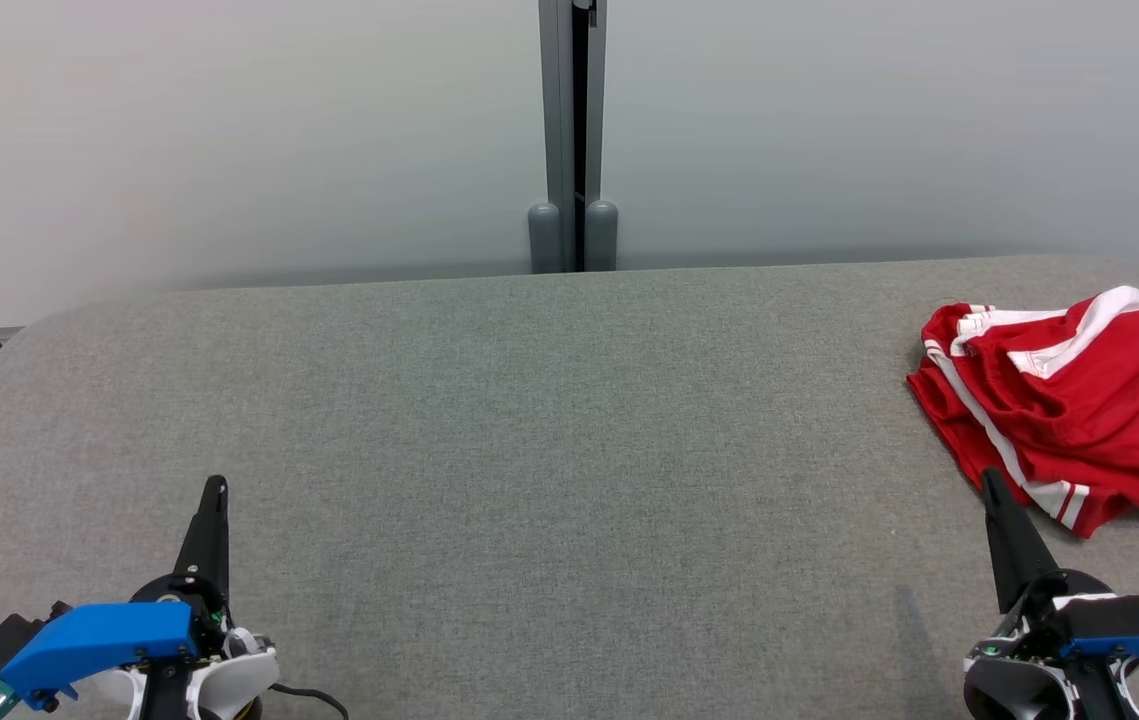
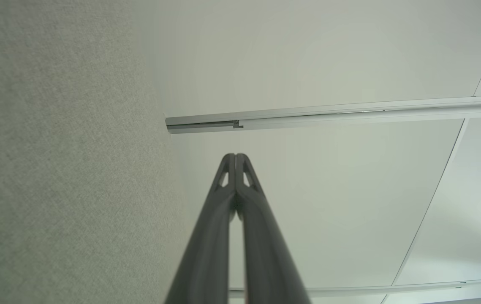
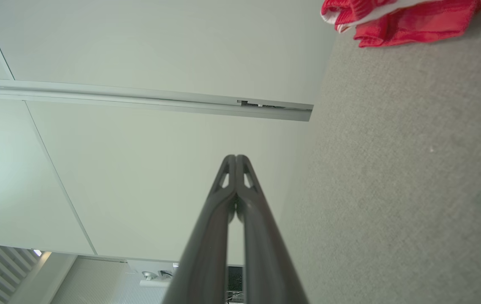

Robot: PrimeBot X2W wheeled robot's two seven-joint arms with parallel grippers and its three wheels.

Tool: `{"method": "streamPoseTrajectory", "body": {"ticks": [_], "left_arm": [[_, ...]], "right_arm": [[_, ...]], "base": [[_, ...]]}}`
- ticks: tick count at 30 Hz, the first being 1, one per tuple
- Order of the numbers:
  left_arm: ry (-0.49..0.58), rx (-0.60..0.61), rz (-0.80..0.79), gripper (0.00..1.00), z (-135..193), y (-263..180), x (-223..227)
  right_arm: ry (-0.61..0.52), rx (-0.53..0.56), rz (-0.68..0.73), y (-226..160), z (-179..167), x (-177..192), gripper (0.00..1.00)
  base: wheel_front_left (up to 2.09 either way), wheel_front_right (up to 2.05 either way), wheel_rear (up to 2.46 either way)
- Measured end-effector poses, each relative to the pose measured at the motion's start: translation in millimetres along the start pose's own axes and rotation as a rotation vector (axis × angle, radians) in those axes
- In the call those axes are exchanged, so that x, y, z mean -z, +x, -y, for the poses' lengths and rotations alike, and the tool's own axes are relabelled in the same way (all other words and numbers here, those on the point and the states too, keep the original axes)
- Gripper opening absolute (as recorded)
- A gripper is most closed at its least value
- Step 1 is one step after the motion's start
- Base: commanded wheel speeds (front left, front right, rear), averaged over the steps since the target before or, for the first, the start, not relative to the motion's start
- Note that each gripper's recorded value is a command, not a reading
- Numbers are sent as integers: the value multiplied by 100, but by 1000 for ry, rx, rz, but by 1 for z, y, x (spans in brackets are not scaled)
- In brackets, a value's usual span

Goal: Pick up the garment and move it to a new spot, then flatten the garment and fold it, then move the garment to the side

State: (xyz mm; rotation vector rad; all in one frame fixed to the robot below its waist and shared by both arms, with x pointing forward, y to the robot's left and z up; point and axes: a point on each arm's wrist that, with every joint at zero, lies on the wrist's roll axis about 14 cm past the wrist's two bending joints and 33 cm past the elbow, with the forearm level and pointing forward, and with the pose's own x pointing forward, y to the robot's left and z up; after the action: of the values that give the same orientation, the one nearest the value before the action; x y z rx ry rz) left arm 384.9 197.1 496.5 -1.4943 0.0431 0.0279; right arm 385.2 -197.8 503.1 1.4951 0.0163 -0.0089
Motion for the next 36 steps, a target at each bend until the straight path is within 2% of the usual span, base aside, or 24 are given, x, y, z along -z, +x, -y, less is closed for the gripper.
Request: {"method": "streamPoseTrajectory", "body": {"ticks": [12, 36], "left_arm": [[-78, 32, 11, 0, 7, 2, -4], [-78, 34, 12, 0, 7, 2, -4]], "right_arm": [[78, -4, 6, 2, 0, -2, 0], [78, -4, 5, 2, 0, -2, 0]], "base": [[0, 0, 0], [0, 0, 0]]}}
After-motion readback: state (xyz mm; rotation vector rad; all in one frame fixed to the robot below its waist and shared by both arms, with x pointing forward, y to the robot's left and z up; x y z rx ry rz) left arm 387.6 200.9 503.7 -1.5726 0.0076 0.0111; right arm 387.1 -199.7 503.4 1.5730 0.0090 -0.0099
